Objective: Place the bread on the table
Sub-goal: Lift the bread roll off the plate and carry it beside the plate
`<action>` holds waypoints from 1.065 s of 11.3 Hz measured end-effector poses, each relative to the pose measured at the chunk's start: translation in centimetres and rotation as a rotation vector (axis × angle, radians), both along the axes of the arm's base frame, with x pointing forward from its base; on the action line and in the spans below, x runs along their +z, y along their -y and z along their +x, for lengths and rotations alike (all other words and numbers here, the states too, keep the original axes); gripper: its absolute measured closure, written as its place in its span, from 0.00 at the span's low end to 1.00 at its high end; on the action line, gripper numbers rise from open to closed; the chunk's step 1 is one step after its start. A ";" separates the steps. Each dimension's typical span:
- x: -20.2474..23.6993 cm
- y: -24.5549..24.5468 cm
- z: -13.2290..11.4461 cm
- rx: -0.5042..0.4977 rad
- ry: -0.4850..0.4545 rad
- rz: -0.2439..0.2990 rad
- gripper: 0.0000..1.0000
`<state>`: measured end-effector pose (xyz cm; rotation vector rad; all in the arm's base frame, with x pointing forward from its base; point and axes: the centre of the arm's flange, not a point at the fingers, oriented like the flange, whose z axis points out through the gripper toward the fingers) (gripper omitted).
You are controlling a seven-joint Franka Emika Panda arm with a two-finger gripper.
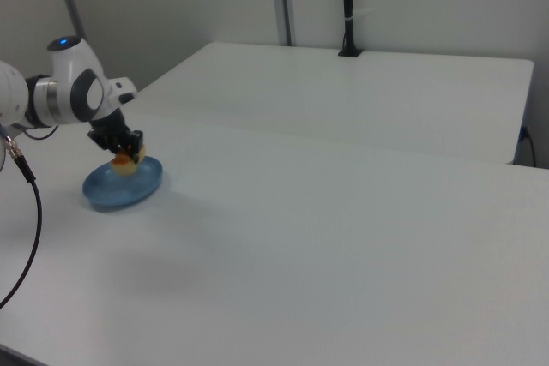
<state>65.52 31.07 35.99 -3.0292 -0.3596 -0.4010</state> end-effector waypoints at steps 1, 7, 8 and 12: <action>1.3 2.6 0.9 -0.043 0.007 -0.017 0.61; -1.4 21.4 5.2 -0.282 -0.025 -0.165 0.57; -3.0 22.7 5.1 -0.295 -0.050 -0.178 0.56; -4.9 23.0 5.1 -0.297 -0.075 -0.189 0.21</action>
